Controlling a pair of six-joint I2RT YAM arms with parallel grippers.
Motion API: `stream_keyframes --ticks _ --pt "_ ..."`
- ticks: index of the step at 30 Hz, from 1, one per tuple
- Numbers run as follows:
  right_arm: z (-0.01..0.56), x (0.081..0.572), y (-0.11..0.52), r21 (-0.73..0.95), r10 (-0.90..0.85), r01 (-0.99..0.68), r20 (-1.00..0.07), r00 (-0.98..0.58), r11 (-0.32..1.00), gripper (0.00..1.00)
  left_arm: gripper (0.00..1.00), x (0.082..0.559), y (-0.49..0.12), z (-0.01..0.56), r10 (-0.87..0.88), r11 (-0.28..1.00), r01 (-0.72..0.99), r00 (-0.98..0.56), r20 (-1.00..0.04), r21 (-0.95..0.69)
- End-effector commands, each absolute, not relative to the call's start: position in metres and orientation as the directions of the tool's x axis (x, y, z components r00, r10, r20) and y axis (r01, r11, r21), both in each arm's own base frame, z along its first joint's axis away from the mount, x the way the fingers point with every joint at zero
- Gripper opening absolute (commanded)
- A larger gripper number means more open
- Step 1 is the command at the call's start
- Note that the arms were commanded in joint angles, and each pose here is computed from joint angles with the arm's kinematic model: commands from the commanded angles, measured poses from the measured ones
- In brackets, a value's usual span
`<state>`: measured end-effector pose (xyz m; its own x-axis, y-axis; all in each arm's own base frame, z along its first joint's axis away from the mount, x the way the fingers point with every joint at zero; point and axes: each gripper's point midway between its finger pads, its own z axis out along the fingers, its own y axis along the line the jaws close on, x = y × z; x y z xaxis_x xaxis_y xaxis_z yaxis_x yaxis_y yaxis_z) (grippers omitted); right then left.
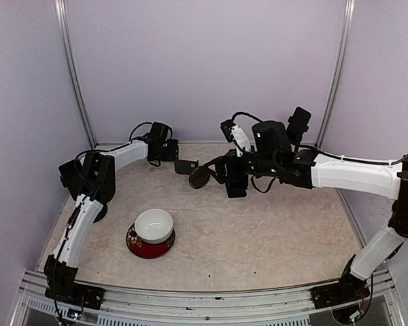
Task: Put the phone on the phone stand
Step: Pick up the phone from the corner of the board.
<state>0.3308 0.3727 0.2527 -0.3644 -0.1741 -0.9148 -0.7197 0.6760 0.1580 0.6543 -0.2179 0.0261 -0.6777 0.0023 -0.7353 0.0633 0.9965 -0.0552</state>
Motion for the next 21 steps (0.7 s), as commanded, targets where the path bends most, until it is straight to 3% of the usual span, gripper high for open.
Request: stream_keyframes --ticks 1,21 --pt "0.261 0.331 0.378 0.166 -0.154 -0.727 -0.923 -0.352 0.666 1.00 0.93 0.634 -0.202 -0.003 0.034 0.999 0.050 -0.759 -0.651 -0.006" --pt "0.271 0.326 0.390 0.156 -0.167 -0.749 -0.927 -0.337 0.644 1.00 0.63 0.609 -0.201 0.018 0.037 0.998 0.065 -0.758 -0.652 -0.018"
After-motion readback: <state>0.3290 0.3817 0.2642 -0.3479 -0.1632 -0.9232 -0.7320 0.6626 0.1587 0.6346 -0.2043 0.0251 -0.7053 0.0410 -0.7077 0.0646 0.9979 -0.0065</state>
